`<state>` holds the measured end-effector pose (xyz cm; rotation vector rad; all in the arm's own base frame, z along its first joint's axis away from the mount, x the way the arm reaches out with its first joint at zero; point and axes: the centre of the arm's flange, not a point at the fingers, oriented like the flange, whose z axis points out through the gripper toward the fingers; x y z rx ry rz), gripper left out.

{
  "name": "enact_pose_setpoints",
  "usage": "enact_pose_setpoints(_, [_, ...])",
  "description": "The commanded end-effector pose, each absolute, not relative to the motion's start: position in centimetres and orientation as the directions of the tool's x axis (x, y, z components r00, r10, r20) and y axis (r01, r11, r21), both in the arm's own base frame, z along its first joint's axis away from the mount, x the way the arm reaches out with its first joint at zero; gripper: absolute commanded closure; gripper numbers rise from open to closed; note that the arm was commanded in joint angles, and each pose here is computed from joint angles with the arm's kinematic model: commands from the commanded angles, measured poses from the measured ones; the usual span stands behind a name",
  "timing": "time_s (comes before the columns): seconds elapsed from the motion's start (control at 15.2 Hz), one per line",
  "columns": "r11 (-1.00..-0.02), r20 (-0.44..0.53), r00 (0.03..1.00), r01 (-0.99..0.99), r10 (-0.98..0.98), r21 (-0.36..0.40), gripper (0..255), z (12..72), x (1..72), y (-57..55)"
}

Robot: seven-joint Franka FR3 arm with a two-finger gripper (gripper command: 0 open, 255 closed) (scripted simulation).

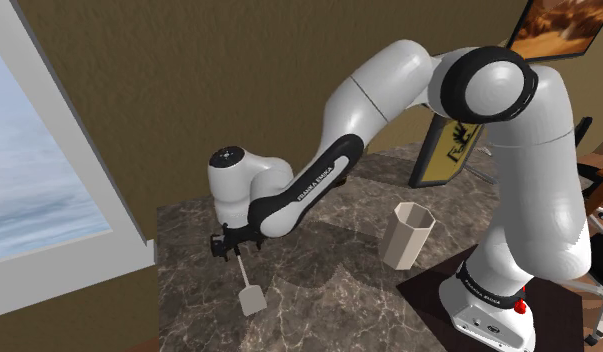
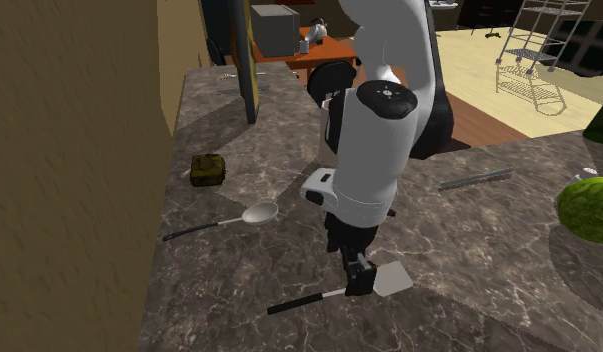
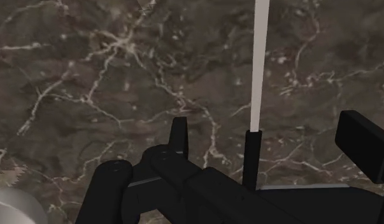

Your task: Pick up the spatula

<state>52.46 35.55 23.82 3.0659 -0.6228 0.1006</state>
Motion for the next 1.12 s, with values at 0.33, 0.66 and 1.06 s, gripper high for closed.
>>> enact_pose_setpoints(0.33, [-0.916,0.066,0.914,-0.402,-0.401,0.0,0,19.9,53.0,36.4])
enact_pose_setpoints(0.66, [-0.916,0.066,0.914,-0.402,-0.401,0.0,255,19.1,53.0,36.4])
enact_pose_setpoints(1.06, [-0.916,0.066,0.914,-0.402,-0.401,0.0,255,19.1,53.0,36.4])
